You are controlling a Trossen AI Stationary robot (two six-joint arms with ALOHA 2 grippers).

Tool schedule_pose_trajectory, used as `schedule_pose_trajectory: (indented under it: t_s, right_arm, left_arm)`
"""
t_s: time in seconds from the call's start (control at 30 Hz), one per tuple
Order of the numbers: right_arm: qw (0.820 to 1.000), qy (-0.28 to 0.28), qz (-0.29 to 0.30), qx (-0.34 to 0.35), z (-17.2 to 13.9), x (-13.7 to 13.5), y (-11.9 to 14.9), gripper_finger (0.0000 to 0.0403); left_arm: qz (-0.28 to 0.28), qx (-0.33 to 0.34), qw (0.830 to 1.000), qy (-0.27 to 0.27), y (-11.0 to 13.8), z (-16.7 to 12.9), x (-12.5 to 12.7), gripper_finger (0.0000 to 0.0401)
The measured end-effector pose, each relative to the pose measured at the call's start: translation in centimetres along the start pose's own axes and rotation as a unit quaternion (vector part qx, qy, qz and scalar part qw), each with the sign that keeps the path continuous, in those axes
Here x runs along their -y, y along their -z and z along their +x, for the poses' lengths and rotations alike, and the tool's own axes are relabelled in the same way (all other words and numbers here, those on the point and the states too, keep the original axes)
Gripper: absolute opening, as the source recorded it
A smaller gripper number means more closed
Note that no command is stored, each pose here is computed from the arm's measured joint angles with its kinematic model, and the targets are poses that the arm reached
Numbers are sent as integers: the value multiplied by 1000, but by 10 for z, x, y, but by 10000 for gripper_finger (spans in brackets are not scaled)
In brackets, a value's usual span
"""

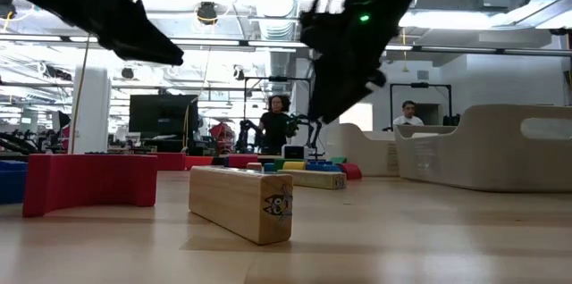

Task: Sort blocks by size
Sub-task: Put the small green game piece into the white bin

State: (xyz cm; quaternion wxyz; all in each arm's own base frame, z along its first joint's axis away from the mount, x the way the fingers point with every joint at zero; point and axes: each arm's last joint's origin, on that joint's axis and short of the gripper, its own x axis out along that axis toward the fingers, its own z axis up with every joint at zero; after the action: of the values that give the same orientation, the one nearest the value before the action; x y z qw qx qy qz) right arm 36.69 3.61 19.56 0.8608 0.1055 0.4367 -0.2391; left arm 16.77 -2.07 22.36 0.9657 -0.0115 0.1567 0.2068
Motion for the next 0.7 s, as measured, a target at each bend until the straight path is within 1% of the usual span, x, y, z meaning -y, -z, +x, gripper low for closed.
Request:
schedule_pose_trajectory:
  t_s: [0.13,0.27,0.37,0.47,0.57,0.7]
  right_arm:
    - [1000,10,-16,-17,14,-6,-17,229]
    - [997,45,-13,-59,26,1,-32,229]
    - [996,59,-6,-74,35,6,-40,229]
    - [995,55,-6,-82,41,8,-46,229]
    - [995,48,-19,-90,47,13,-51,229]
    - [996,43,-31,-71,46,20,-63,229]
  left_arm:
    - [6,7,1000,12,-7,-1,1,208]
    - [20,14,1000,14,-13,-2,1,208]
    - [35,17,999,15,-15,-3,2,208]
    - [49,18,999,14,-15,-3,1,208]
    - [53,18,998,12,-16,-2,1,208]
    - [48,17,999,12,-15,-2,1,208]
